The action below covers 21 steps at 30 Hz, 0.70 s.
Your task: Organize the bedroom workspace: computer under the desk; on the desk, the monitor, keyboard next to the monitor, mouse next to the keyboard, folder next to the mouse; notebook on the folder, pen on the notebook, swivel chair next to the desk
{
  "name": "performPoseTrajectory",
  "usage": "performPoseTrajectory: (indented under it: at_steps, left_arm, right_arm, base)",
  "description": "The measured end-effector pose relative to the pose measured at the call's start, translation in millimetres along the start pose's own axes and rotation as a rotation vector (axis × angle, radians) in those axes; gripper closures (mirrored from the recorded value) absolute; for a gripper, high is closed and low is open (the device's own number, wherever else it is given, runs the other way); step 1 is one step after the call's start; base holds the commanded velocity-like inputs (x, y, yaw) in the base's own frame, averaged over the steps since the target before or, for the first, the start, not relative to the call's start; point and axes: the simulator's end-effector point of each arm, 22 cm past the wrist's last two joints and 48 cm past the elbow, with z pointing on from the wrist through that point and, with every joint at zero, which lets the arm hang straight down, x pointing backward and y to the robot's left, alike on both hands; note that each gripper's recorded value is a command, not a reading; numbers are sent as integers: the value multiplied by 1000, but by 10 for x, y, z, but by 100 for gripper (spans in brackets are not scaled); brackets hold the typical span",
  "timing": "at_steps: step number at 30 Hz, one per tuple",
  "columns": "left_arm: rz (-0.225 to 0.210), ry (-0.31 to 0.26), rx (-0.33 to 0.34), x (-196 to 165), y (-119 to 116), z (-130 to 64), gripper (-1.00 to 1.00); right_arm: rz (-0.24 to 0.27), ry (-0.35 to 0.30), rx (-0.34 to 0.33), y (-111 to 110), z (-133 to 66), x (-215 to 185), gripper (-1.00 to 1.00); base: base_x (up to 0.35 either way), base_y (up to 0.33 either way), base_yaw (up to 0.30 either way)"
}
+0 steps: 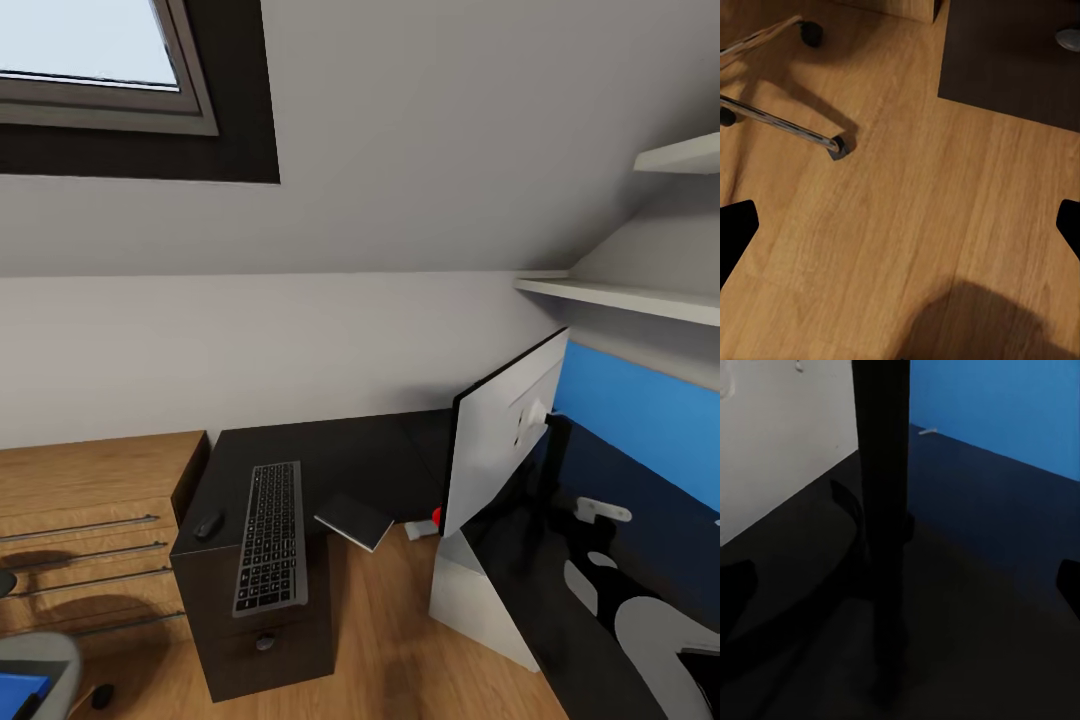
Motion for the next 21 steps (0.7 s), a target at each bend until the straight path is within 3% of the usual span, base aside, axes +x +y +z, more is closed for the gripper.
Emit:
performPoseTrajectory:
  at_steps: [21]
  left_arm:
    - [-2,2,-6,9,23,1,-100]
  right_arm:
    - [5,2,-15,127,-24,26,-100]
  base:
    - [0,0,0]
